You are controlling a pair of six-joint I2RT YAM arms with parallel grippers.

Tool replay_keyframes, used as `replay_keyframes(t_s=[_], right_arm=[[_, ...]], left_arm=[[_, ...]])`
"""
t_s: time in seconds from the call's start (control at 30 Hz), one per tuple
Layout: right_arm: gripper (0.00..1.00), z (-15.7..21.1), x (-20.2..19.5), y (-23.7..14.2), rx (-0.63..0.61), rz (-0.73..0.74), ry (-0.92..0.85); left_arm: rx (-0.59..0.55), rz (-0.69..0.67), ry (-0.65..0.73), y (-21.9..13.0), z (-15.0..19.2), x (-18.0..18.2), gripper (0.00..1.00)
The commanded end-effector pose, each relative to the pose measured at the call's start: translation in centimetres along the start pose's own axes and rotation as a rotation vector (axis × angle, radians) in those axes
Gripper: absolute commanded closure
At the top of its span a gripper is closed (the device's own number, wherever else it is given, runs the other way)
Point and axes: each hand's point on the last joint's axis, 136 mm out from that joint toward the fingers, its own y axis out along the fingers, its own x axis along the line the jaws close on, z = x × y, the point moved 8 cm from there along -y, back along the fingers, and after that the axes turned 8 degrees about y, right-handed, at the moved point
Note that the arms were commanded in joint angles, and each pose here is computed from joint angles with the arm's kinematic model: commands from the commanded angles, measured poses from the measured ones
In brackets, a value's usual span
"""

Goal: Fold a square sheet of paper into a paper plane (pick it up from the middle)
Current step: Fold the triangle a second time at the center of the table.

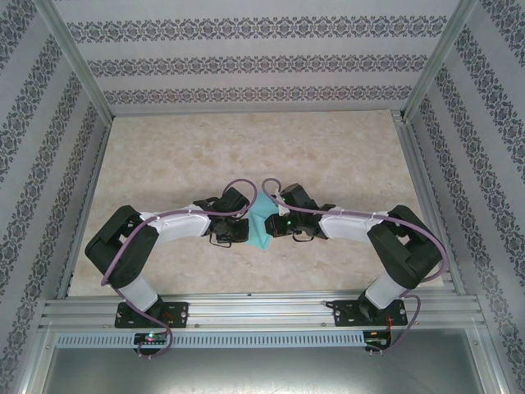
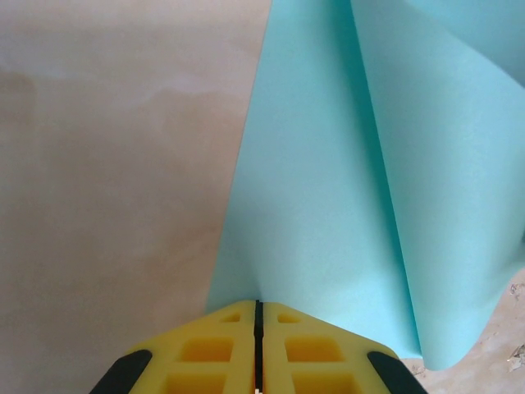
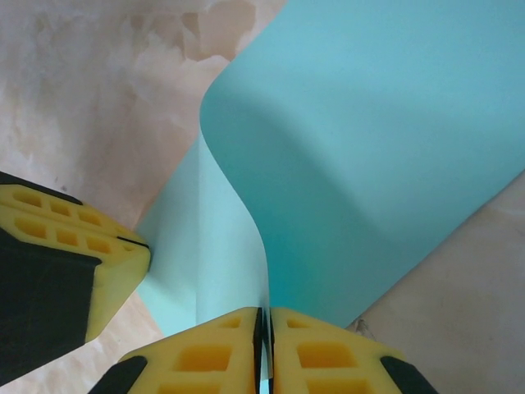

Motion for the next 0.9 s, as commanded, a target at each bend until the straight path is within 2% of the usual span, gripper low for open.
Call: replay_keyframes(t_s=[0.0,0.87], right_arm=[[0.87,-0.7,-0.2,0.3,-0.001,0.039,-0.018],[0.87,-1.0,-1.0,1.3,0.016,0.105,-0.019]], left_arm=[[0.034,-0.046,0.016,0.1,0.4,0.5,0.89],[0.038,-0.05,0.018,0.0,0.3,0.4,0.89]])
